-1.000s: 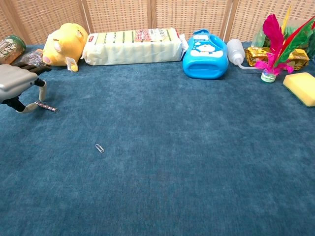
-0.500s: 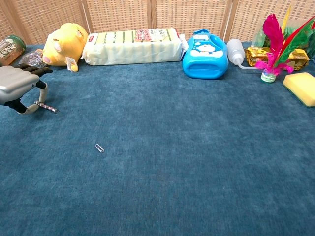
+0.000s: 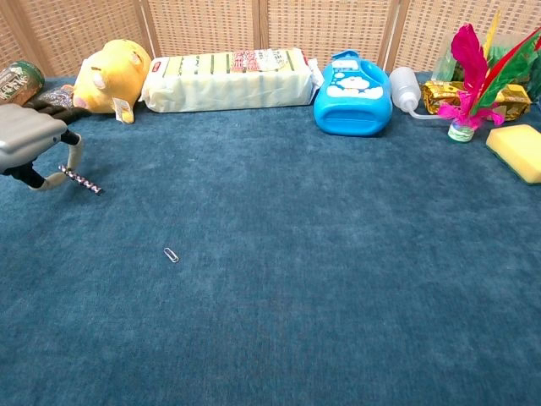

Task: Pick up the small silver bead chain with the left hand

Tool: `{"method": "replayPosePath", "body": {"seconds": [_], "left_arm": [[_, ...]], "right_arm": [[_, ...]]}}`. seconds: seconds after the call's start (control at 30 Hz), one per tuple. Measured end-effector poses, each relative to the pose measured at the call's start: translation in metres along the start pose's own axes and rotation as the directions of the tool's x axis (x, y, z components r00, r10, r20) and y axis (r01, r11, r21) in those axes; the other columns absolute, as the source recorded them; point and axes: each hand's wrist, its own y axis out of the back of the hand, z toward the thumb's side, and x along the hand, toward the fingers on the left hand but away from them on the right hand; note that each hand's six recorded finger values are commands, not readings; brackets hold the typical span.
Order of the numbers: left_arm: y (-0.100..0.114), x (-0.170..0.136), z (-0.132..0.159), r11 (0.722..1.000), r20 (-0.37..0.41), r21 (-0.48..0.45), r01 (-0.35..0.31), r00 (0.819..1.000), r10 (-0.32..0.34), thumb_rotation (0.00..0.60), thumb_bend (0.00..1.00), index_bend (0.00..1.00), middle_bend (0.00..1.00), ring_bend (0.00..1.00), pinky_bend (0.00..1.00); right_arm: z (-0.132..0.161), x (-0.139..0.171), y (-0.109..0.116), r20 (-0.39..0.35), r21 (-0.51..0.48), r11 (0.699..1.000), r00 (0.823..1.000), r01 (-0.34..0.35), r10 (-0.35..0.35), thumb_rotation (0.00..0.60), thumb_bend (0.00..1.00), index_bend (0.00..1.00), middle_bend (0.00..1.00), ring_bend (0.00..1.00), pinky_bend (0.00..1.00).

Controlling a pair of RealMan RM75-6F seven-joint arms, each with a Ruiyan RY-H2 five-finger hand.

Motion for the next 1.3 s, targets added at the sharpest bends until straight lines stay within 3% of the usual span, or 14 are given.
{"method": "replayPosePath", "body": {"seconds": [0.43,0.87,1.07,1.3], "left_arm": [[0.048,-0.020,0.012,0.992,0.087,0.027,-0.120,0.989,0.117,0.600,0.76,0.52,0.00,0.00,0.00],[0.115,-0.057,0.053,0.964,0.238,0.094,-0.249,0.946,0.221,0.600,0.76,0.52,0.00,0.00,0.00],[0.131,-0.071,0.075,0.953,0.302,0.128,-0.273,0.926,0.225,0.600,0.76,0.52,0.00,0.00,0.00],[0.131,-0.084,0.098,0.946,0.374,0.181,-0.268,0.909,0.186,0.600,0.76,0.52,0.00,0.00,0.00]], "right_arm": [[0.002,0.001,0.001,-0.006,-0.007,1.000,1.000,0.000,0.000,0.593,0.00,0.00,0.00,0.00,0.00],[0.002,0.002,0.004,-0.011,-0.020,1.000,1.000,0.004,-0.005,0.591,0.00,0.00,0.00,0.00,0.00],[0.003,0.003,0.004,-0.015,-0.019,1.000,1.000,0.006,-0.006,0.590,0.00,0.00,0.00,0.00,0.00],[0.003,0.003,0.004,-0.017,-0.017,1.000,1.000,0.005,-0.006,0.594,0.00,0.00,0.00,0.00,0.00]]}}
